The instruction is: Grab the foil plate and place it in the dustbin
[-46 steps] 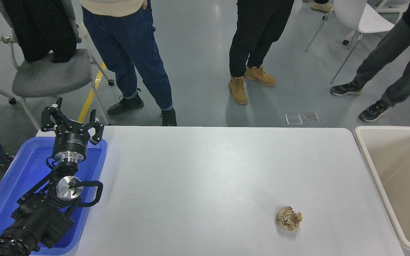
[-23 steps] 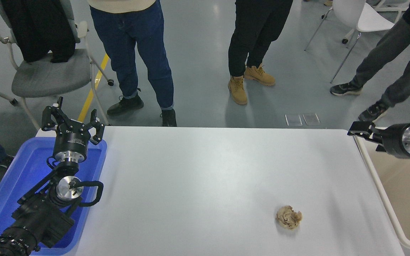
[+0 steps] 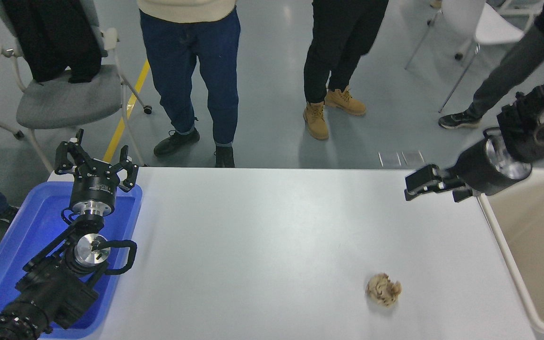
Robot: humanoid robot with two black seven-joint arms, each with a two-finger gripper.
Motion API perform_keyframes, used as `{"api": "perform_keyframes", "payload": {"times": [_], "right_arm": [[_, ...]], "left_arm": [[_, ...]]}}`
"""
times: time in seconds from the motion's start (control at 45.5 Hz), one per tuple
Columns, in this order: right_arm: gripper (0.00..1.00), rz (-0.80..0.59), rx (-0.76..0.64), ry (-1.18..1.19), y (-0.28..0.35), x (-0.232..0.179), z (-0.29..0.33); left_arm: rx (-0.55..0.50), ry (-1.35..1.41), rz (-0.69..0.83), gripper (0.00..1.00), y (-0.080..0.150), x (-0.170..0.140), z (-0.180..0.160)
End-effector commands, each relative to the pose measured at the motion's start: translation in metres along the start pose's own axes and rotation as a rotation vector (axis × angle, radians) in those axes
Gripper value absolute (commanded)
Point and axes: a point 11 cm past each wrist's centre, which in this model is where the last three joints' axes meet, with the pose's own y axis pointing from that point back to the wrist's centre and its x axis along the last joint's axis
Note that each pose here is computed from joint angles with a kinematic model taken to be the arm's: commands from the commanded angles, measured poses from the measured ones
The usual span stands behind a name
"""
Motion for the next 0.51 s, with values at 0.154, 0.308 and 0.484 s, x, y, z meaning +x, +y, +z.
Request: {"api": "perform_keyframes", "payload": {"times": [0.154,0.308,0.484], "right_arm": [[1.0,-0.102,-0.053,0.064,0.033,-0.01,-0.035],[1.0,-0.075,-0.04,0.025,0.045,-0.008,-0.023],[1.0,-0.067,-0.053,0.02,0.048,-0.007,-0.02]], "left_arm": [[-0.001,0.001,0.004,0.99,0.001,0.001,0.0],[-0.001,0.001,0.002,0.99,0.0,0.001,0.0],[-0.001,0.001,0.002,0.99,0.0,0.001,0.0]]}}
